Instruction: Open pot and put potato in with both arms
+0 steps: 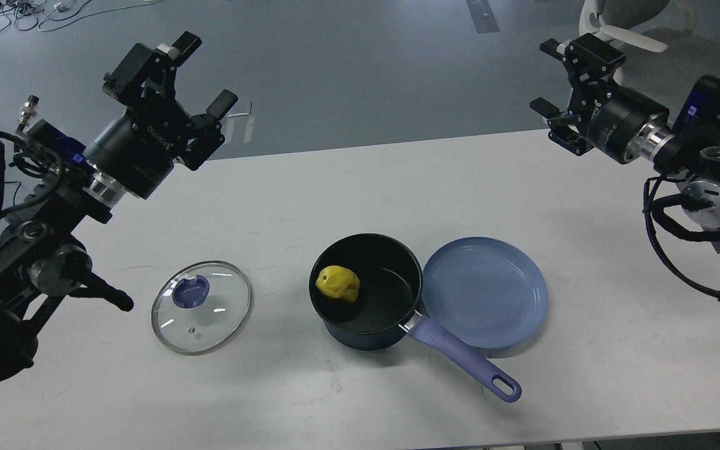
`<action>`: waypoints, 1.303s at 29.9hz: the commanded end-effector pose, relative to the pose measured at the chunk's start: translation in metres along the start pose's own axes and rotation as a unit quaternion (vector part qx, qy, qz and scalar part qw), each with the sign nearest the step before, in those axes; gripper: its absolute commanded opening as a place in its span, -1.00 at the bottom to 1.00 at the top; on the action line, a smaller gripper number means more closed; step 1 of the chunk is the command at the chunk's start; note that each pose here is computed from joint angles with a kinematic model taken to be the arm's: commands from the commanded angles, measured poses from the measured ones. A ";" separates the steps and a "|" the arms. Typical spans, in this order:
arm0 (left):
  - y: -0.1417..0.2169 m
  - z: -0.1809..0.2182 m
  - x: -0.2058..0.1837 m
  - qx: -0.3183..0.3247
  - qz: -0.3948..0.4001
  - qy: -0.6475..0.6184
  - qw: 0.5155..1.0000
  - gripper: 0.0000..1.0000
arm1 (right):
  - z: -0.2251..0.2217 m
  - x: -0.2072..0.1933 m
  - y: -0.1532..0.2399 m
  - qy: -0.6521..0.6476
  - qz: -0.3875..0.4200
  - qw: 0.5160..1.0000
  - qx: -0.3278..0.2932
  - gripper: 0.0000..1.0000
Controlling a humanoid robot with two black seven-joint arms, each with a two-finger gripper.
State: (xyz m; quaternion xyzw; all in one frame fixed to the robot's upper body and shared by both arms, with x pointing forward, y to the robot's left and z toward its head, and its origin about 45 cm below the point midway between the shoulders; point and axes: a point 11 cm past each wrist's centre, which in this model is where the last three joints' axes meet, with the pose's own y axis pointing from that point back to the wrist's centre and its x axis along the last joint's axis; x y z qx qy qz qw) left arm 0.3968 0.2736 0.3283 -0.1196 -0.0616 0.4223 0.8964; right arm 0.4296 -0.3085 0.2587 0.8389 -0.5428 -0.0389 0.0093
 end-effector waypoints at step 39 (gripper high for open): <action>0.035 -0.090 -0.003 0.029 0.090 0.128 0.987 0.95 | 0.089 -0.003 0.044 -0.232 -0.005 0.973 -0.003 1.00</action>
